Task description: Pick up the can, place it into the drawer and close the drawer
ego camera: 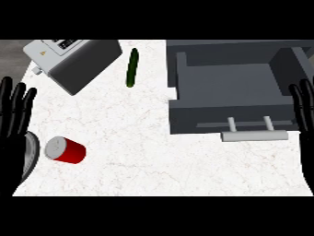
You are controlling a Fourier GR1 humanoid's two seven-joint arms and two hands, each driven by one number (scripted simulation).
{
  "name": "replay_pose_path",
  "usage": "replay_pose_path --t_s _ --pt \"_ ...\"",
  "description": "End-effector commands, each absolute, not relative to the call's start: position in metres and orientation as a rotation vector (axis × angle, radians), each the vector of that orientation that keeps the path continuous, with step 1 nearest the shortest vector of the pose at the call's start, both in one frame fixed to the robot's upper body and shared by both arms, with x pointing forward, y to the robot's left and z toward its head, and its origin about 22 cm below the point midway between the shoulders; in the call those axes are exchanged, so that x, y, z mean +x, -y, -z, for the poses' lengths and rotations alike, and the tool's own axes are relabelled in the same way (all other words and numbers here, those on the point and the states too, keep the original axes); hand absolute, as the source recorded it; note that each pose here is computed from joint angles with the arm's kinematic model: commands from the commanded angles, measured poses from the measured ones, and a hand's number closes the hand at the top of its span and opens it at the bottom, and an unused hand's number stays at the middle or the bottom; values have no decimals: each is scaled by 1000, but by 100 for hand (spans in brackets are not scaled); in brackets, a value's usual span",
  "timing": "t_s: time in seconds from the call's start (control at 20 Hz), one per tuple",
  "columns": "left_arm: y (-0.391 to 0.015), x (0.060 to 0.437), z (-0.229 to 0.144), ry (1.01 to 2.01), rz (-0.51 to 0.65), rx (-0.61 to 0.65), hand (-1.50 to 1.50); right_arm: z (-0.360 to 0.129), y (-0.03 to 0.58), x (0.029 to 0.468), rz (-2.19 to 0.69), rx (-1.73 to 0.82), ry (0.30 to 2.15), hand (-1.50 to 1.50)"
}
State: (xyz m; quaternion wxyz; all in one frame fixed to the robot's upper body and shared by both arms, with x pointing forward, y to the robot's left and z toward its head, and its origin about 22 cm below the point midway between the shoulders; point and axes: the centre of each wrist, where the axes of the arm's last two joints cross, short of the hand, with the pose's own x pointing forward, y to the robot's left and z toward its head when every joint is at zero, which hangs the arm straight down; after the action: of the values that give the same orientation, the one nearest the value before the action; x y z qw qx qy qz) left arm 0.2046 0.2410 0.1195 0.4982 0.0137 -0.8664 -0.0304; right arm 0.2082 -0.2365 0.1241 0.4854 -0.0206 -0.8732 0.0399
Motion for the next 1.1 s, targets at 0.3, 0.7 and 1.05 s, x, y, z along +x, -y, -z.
replay_pose_path --t_s 0.3,0.7,1.05 --pt "-265 188 -87 1773 153 26 -150 -98 246 203 -7 -152 1851 -150" --pt "-265 165 -118 1724 169 44 -150 -103 250 183 0 -168 1788 -150" --pt "-286 158 -110 1693 99 30 -150 -85 279 188 -12 -166 1791 -150"
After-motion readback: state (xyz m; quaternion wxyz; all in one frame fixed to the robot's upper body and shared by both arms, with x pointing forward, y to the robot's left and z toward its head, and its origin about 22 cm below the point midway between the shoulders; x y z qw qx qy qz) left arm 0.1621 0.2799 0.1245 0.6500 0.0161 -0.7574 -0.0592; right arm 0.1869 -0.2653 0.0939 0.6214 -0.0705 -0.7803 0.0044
